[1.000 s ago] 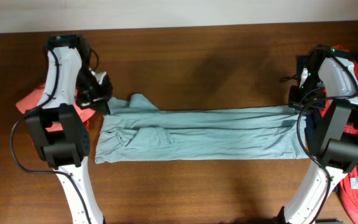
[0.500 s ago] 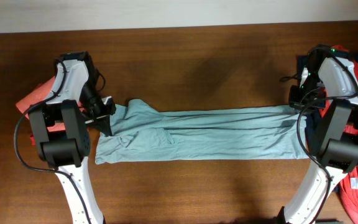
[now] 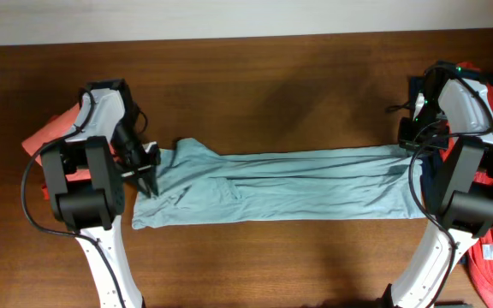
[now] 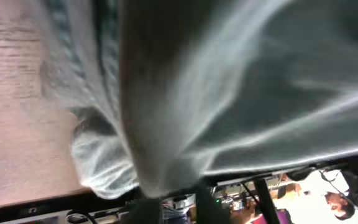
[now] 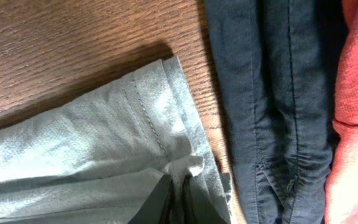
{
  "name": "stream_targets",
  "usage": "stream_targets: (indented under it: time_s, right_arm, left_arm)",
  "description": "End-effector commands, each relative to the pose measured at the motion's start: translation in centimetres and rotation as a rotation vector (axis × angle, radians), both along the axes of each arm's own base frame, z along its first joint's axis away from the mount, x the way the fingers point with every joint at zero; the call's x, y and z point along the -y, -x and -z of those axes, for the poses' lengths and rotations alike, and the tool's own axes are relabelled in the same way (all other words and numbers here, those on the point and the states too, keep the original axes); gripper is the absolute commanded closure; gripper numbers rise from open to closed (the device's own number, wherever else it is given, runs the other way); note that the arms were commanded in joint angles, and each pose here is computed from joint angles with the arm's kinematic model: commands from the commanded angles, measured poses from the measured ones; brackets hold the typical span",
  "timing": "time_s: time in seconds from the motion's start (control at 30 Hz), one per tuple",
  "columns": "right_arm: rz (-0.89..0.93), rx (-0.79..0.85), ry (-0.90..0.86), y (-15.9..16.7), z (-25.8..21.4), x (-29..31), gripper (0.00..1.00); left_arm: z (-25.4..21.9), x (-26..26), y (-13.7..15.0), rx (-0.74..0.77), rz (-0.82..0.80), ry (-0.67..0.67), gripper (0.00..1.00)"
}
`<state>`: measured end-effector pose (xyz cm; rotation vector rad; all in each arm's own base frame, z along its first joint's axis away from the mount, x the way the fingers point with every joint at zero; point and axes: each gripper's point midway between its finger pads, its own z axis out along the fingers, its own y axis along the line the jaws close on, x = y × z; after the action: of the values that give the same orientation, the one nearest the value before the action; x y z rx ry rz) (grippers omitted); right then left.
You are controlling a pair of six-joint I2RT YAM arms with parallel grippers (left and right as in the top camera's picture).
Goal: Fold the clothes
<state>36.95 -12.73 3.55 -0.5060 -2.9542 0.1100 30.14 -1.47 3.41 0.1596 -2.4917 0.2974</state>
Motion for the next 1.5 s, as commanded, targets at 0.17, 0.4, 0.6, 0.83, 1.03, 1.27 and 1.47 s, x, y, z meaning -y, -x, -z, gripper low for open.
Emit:
stream_targets:
  time_s: [0.17, 0.4, 0.6, 0.83, 1.03, 1.27, 1.47]
  right_arm:
    - [0.001, 0.013, 0.092, 0.1, -2.1, 1.6, 0.84]
    - [-0.004, -0.003, 0.133, 0.4, -2.3, 2.3, 0.67]
    - [0.004, 0.045, 0.083, -0.3, -3.3, 1.4, 0.67]
    - [0.009, 0.244, 0.059, -1.7, -10.9, 0.3, 0.66]
    - [0.008, 0.321, 0.028, -1.1, -14.1, -0.8, 0.66]
    - [0.008, 0.302, 0.004, -0.5, -14.1, -1.3, 0.65]
    - [0.008, 0.3, 0.004, -0.5, -14.1, -1.3, 0.65]
  left_arm:
    - [1.0, -0.7, 1.1, 0.005, 0.045, -0.031, 0.68]
    - [-2.9, -1.0, -3.5, 0.226, 0.039, -0.052, 0.71]
    - [-8.1, -1.1, -5.8, 0.419, 0.036, -0.065, 0.69]
    - [-10.4, -0.2, -9.8, 0.662, 0.033, -0.044, 0.52]
    - [-8.0, 2.5, -12.0, 0.731, 0.165, -0.004, 0.5]
    - [-3.1, 6.3, -12.2, 0.664, 0.34, 0.011, 0.5]
    - [0.8, 6.5, -11.2, 0.556, 0.35, -0.009, 0.52]
